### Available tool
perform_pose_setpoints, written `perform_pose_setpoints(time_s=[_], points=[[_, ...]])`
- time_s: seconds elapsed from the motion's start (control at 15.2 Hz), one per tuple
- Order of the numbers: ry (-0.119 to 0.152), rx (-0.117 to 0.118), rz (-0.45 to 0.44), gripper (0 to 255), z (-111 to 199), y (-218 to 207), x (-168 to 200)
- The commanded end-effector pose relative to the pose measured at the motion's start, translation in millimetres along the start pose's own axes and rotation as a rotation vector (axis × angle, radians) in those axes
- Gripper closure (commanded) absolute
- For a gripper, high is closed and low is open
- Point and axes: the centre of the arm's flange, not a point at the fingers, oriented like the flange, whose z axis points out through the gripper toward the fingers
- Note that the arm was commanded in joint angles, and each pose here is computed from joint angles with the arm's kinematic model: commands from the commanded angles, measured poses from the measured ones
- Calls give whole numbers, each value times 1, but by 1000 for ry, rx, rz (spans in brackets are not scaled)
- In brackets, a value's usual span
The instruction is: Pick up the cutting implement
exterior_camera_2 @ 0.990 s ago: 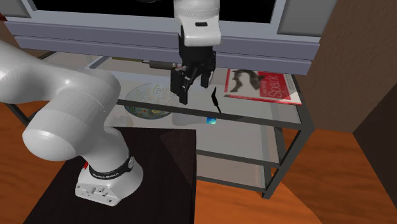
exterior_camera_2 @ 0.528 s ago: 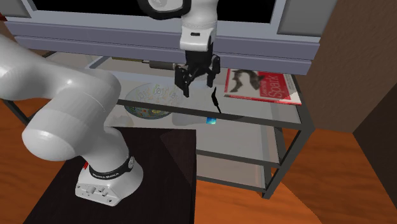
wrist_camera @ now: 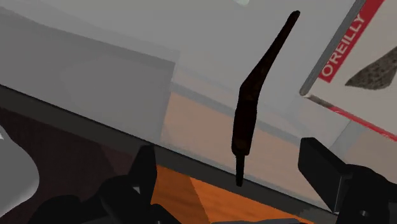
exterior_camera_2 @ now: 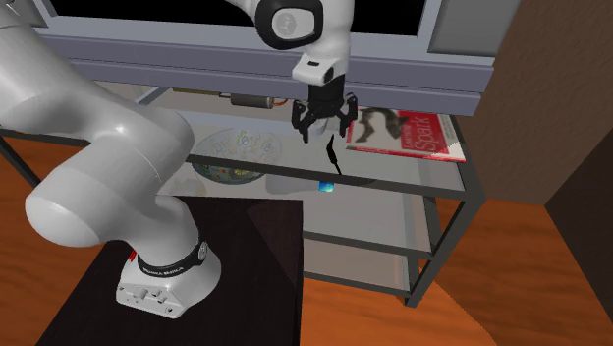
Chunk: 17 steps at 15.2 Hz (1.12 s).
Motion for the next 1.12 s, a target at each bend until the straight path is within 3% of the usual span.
perform_pose_setpoints(time_s=[0.0, 0.66, 0.73, 1.06], points=[[3, 4, 96, 0, 14, -21, -13], [5, 4, 109, 0, 56, -24, -16], [5, 4, 109, 255, 56, -23, -15], [4, 4, 109, 255, 56, -24, -16]])
